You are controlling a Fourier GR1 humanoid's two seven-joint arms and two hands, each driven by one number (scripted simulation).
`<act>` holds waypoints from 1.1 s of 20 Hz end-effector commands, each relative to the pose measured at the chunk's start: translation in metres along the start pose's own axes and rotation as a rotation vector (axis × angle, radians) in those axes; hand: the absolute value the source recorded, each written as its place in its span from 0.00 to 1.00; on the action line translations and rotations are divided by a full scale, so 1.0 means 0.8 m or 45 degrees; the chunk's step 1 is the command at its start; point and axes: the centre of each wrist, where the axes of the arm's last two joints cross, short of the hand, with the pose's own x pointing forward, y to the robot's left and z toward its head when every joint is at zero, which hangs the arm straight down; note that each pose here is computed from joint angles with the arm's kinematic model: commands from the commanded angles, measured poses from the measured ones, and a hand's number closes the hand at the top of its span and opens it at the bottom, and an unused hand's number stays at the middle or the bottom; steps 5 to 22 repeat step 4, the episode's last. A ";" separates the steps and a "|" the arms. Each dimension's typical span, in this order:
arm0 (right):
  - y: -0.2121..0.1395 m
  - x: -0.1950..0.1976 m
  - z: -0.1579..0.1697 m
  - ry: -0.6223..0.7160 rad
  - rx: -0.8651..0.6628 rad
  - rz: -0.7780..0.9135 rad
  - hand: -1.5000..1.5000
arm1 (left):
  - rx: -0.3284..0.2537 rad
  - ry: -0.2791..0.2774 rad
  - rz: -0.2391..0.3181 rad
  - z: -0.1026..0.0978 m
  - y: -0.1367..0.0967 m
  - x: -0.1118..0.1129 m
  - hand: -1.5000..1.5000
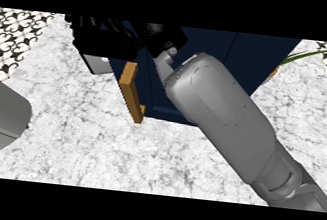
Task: Pick up the wine, place it into the cabinet and close the cabinet
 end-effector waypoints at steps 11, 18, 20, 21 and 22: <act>-0.072 -0.033 0.000 0.108 -0.181 0.086 1.00 | -0.001 -0.003 -0.014 -0.004 -0.005 0.001 0.00; -0.072 -0.033 0.000 0.108 -0.181 0.086 1.00 | -0.001 -0.003 -0.014 -0.004 -0.005 0.001 0.00; -0.072 -0.033 0.000 0.108 -0.181 0.086 1.00 | -0.001 -0.003 -0.014 -0.004 -0.005 0.001 0.00; -0.072 -0.033 0.000 0.108 -0.181 0.086 1.00 | -0.001 -0.003 -0.014 -0.004 -0.005 0.001 0.00; -0.072 -0.033 0.000 0.108 -0.181 0.086 1.00 | -0.001 -0.003 -0.014 -0.004 -0.005 0.001 0.00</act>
